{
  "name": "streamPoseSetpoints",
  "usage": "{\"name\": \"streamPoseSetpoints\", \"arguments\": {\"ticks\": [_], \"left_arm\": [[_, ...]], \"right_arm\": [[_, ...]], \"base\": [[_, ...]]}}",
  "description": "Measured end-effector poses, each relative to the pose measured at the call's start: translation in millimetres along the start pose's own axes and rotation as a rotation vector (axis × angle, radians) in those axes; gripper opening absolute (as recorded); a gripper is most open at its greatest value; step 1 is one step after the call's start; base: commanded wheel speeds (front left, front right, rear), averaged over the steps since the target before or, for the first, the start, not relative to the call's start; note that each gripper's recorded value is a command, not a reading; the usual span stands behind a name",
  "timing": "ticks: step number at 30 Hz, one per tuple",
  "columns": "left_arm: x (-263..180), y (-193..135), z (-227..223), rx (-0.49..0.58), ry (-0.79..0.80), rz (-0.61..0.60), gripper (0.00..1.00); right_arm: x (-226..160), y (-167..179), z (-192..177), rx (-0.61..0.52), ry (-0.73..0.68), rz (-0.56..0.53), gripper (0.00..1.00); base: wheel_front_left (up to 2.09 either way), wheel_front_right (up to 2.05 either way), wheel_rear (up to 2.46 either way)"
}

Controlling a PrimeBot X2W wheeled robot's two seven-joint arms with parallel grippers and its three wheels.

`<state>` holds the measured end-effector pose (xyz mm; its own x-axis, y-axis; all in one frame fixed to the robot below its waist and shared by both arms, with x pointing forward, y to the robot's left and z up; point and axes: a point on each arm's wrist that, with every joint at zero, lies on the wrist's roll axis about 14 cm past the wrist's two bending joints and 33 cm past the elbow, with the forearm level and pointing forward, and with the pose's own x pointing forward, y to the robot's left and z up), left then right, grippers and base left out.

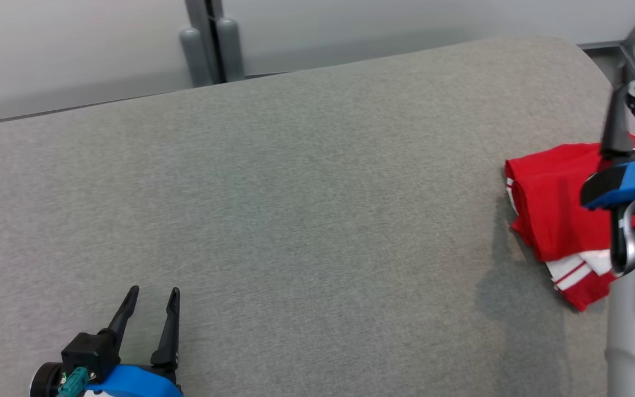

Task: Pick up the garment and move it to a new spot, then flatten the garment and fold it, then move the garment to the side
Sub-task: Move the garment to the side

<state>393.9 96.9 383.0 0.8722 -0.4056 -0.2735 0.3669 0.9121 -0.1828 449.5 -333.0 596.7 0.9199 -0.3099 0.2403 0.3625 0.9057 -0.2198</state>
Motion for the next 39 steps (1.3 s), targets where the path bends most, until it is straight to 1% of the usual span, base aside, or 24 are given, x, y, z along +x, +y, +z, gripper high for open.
{"name": "streamPoseSetpoints", "arguments": {"ticks": [5, 9, 16, 17, 21, 24, 31, 39], "left_arm": [[-14, 23, 18, -0.002, -0.061, 0.101, 1.0], [-31, 40, 25, -0.01, -0.091, 0.182, 1.0], [-60, 66, 33, -0.009, -0.127, 0.306, 1.0], [-63, 68, 33, -0.007, -0.129, 0.318, 1.0], [-74, 74, 36, -0.013, -0.149, 0.359, 1.0], [-80, 76, 37, -0.008, -0.154, 0.378, 1.0], [-91, 78, 36, -0.024, -0.169, 0.415, 1.0], [-96, 74, 42, -0.039, -0.199, 0.421, 1.0]], "right_arm": [[-14, 57, -14, 0.137, 0.024, 0.139, 1.0], [-35, 97, -38, 0.202, 0.106, 0.238, 1.0], [-80, 136, -66, 0.285, 0.224, 0.344, 1.0], [-86, 138, -71, 0.311, 0.245, 0.344, 1.0], [-108, 146, -80, 0.343, 0.292, 0.369, 1.0], [-118, 146, -82, 0.344, 0.304, 0.377, 1.0], [-128, 143, -73, 0.336, 0.285, 0.39, 1.0], [-131, 141, -65, 0.356, 0.264, 0.388, 1.0]], "base": [[0.0, 0.0, 0.0], [0.0, 0.0, 0.0], [0.0, 0.0, 0.0], [0.0, 0.0, 0.0], [0.0, 0.0, 0.0], [0.0, 0.0, 0.0], [0.0, 0.0, 0.0], [0.0, 0.0, 0.0]]}}
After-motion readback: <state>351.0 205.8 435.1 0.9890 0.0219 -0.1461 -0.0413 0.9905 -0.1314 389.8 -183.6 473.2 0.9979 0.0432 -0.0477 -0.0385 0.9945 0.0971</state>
